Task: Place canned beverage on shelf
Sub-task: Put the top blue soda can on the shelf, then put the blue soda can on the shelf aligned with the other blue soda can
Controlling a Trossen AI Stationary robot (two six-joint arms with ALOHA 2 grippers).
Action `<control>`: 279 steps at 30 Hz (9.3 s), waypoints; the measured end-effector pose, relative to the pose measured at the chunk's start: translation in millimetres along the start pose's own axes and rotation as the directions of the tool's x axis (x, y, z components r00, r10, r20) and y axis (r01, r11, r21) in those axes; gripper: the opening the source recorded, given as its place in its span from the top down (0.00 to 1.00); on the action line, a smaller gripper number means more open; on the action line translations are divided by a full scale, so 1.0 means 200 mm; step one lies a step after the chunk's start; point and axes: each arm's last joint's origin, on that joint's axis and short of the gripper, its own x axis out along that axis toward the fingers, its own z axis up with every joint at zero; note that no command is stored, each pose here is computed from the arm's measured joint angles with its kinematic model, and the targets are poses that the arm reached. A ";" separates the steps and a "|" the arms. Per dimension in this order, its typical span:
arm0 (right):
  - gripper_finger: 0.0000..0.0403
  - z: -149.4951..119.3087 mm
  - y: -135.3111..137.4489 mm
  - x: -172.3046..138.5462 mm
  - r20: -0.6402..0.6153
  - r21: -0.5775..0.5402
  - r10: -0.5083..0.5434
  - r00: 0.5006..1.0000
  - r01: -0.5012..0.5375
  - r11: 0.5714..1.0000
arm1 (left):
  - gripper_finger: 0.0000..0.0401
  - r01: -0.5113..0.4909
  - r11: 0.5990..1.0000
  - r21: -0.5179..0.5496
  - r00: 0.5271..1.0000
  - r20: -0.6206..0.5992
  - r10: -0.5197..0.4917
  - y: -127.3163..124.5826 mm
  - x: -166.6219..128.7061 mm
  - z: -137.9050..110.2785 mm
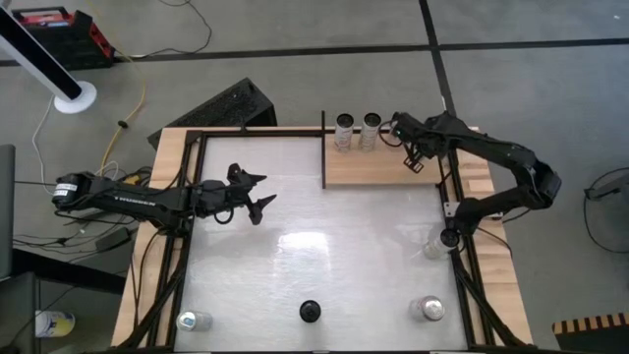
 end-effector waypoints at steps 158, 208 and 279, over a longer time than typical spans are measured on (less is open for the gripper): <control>0.95 -0.01 0.06 -0.15 0.233 -0.031 0.097 0.968 -0.092 0.995 | 0.22 0.106 0.994 0.016 0.994 -0.008 -0.106 -0.02 0.00 0.06; 0.94 -0.38 0.31 -0.64 0.614 -0.456 0.444 0.653 -0.166 0.874 | 0.24 0.002 0.965 -0.261 0.481 -0.846 -0.230 -1.08 -0.57 0.53; 0.92 -0.38 0.33 -0.65 0.602 -0.536 0.500 0.623 -0.149 0.831 | 0.43 -0.176 0.984 -0.029 -0.013 -0.999 -0.032 -1.23 -0.92 0.02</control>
